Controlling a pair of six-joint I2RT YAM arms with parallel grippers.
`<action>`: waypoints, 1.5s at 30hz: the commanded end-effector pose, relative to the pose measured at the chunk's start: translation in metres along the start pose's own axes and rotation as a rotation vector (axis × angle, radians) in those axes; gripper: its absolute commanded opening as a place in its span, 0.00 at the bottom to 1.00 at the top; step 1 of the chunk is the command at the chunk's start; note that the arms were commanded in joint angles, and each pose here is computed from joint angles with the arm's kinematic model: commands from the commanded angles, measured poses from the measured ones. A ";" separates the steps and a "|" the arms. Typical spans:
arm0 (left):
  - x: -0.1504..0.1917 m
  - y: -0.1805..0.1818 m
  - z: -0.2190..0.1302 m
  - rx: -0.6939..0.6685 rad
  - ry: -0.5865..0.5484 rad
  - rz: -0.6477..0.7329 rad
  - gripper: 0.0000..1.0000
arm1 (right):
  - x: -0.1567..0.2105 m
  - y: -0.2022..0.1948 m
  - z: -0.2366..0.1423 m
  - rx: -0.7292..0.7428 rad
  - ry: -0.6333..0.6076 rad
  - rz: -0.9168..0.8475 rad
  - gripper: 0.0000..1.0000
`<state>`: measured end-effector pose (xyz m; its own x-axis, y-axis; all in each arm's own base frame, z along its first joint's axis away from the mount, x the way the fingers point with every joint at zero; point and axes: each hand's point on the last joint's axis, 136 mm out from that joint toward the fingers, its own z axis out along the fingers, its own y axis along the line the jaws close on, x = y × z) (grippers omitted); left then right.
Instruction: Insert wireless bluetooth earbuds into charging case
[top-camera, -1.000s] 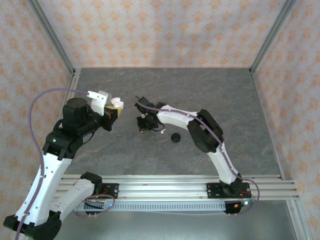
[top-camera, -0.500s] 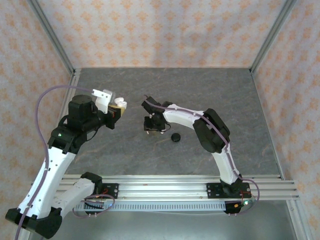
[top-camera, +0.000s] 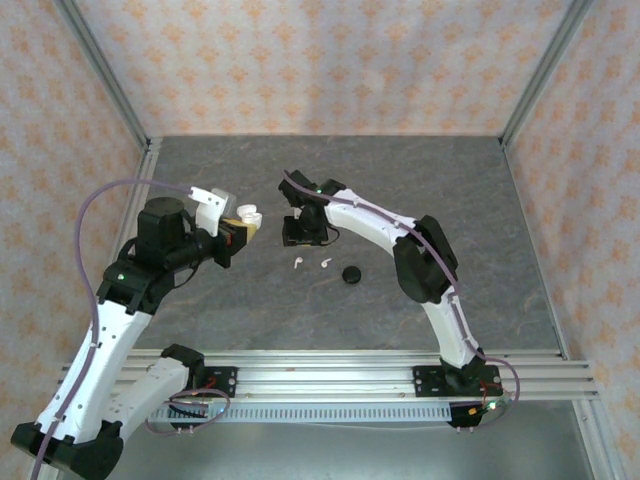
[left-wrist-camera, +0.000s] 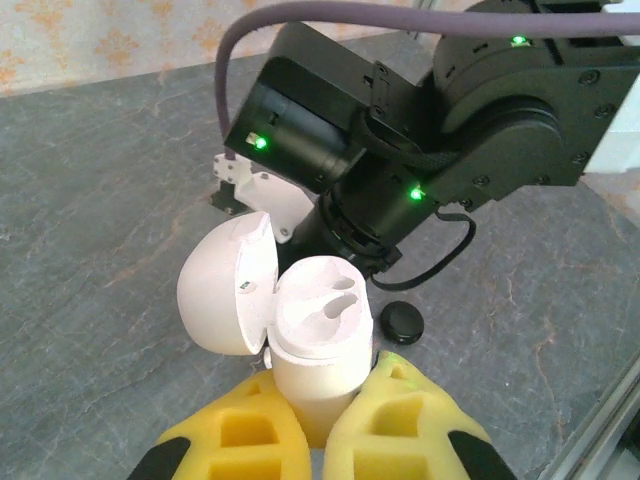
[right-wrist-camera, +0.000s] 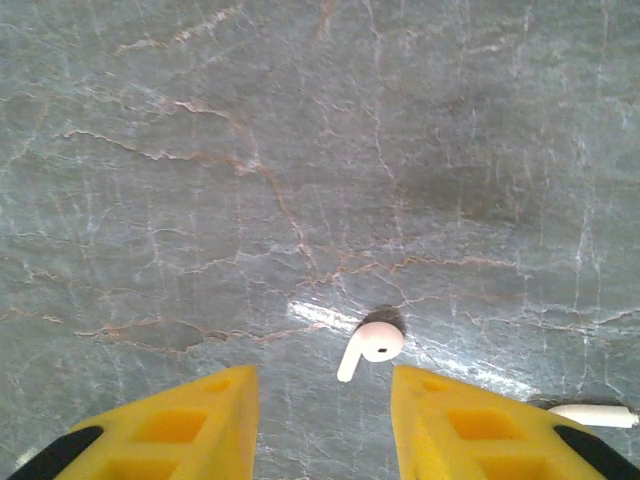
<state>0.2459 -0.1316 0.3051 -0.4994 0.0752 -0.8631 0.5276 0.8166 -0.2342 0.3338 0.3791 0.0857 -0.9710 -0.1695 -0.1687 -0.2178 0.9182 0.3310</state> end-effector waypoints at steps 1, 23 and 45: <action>-0.008 -0.003 -0.004 0.015 -0.046 0.043 0.00 | 0.021 -0.021 0.015 0.088 0.107 0.027 0.40; -0.002 -0.002 -0.007 0.002 -0.022 0.029 0.00 | 0.031 -0.024 0.048 0.086 0.177 0.166 0.38; 0.007 -0.002 -0.007 0.006 -0.026 -0.007 0.00 | 0.023 -0.018 0.060 0.066 0.186 0.127 0.31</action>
<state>0.2371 -0.1298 0.2998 -0.4949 0.0766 -0.8656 0.5319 0.8144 -0.2320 0.3139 0.3701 0.0281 -0.9940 -0.0870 0.0670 -0.0673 0.9649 0.2537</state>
